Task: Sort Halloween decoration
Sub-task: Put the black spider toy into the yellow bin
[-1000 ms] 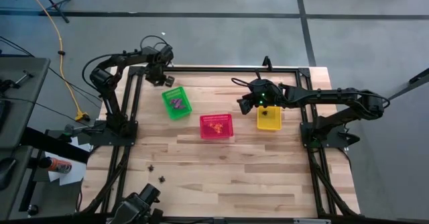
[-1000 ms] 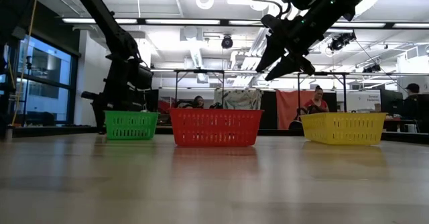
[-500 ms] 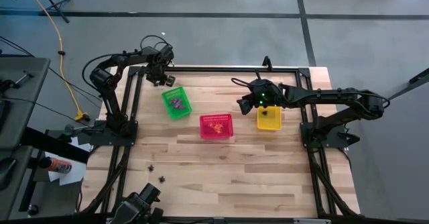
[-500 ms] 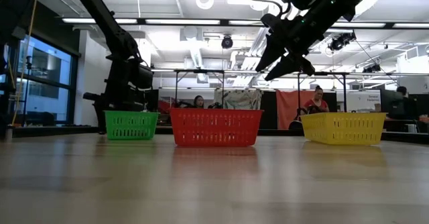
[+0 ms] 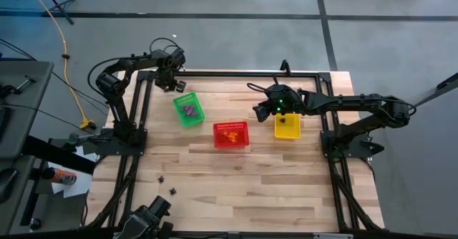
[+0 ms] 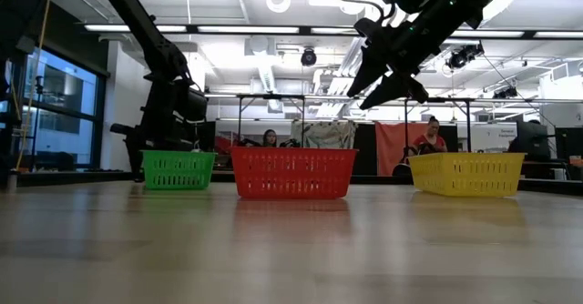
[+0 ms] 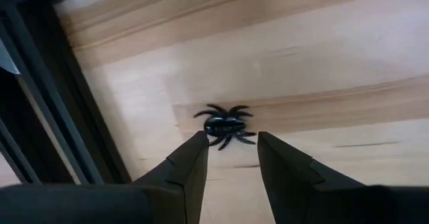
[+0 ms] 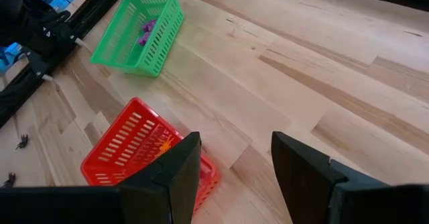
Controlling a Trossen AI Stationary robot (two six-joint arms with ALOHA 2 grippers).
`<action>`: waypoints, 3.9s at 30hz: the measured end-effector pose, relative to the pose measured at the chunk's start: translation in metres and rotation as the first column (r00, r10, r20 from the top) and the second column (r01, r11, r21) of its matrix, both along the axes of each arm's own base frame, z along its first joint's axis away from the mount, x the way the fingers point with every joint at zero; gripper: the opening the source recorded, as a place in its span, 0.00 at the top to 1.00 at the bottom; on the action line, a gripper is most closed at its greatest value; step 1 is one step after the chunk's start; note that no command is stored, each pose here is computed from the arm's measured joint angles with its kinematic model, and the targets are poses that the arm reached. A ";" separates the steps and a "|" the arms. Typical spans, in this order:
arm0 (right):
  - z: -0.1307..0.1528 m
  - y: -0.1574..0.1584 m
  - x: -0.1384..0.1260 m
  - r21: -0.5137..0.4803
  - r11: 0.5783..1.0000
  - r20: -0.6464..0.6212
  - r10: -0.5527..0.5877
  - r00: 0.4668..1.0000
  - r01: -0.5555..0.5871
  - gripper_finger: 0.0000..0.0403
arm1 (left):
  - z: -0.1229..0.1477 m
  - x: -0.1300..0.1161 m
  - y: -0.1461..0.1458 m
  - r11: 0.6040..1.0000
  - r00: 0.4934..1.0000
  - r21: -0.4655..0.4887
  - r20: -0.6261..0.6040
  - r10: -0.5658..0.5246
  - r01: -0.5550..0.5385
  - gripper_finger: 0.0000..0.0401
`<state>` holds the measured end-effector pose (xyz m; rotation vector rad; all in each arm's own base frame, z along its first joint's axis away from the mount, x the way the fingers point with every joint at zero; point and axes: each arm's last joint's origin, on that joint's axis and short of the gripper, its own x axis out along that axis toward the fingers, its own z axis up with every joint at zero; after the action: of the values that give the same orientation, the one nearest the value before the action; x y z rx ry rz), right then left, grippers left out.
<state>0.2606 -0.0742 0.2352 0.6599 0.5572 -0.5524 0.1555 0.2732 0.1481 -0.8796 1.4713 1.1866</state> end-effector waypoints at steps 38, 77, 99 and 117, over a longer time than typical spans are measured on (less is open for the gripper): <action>0.000 0.001 0.000 0.013 1.000 0.003 0.021 1.000 -0.021 0.56 | -0.011 0.008 -0.010 0.992 0.991 0.025 0.053 0.121 -0.123 0.70; 0.000 0.001 0.000 0.010 1.000 0.002 0.023 1.000 -0.023 0.56 | 0.019 0.027 0.015 0.994 0.983 0.106 0.182 -0.028 0.008 0.70; 0.000 0.001 0.000 0.008 1.000 0.001 0.026 1.000 -0.026 0.56 | -0.003 0.005 0.026 0.968 0.917 0.005 0.319 0.237 -0.252 0.70; 0.000 0.001 0.000 0.007 1.000 0.001 0.026 1.000 -0.026 0.56 | -0.011 0.015 0.024 0.983 0.947 0.027 0.272 0.170 -0.184 0.92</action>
<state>0.2608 -0.0735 0.2352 0.6593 0.5660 -0.5258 0.1701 0.2971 0.1369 -1.1084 1.1561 1.1781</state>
